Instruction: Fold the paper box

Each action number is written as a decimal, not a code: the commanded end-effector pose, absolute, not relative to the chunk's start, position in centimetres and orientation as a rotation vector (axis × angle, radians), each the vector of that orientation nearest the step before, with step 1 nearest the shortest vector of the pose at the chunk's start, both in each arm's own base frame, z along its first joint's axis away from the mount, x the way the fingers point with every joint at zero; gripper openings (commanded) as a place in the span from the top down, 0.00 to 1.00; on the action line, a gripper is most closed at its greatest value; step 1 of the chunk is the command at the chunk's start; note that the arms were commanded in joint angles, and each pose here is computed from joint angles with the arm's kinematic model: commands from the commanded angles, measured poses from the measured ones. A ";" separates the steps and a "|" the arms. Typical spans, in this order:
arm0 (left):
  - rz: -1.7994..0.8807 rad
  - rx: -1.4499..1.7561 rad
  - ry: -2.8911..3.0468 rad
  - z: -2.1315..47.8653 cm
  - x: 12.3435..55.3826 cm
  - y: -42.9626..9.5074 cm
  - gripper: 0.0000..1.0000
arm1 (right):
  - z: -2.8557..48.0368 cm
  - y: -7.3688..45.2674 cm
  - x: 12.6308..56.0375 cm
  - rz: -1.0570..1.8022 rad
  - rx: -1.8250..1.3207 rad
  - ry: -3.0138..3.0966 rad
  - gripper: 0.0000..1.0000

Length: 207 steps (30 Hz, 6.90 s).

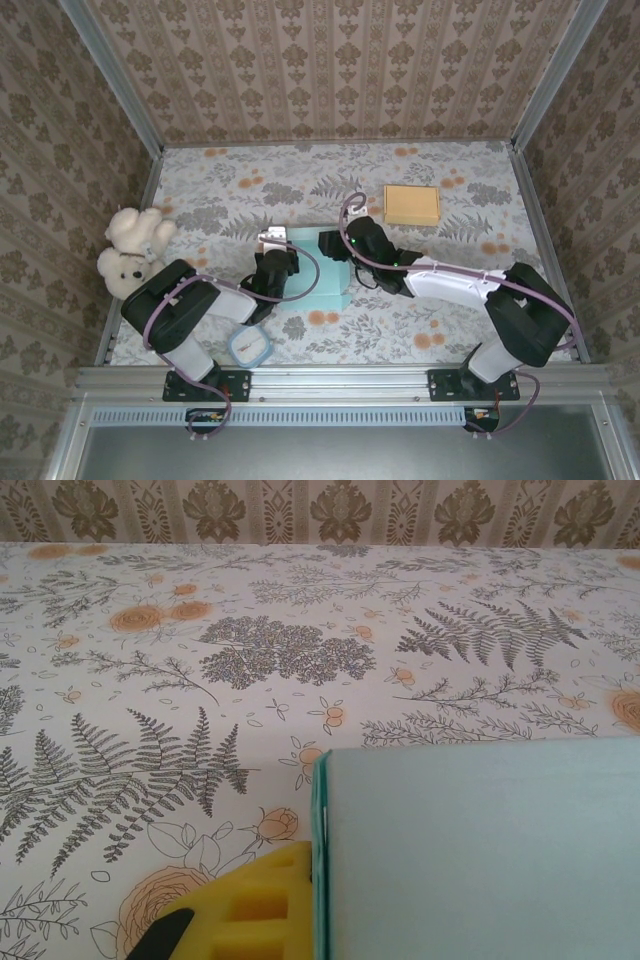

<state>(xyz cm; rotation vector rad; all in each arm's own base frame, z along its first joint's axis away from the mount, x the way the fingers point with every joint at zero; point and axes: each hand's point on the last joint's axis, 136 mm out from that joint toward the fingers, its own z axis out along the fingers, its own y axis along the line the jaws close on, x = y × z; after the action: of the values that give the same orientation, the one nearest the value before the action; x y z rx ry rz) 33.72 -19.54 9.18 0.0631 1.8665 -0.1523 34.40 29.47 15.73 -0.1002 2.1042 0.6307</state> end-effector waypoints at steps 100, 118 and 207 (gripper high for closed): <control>-0.171 0.015 1.901 10.3 33.7 -20.0 1.00 | 3.8 31.2 35.2 0.683 -0.232 2.173 0.44; -0.190 -0.008 1.960 9.1 35.0 -18.1 1.00 | 8.6 28.5 31.5 0.500 -0.464 2.056 0.44; -0.568 0.086 1.926 9.1 34.5 -18.8 1.00 | 11.9 27.9 33.1 0.566 -0.706 1.960 0.49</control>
<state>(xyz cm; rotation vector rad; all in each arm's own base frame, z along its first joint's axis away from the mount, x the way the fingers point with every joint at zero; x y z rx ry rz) 34.24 -17.97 8.13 0.0857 1.9635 -0.5216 32.75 26.57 10.89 -0.6766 2.0016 0.5343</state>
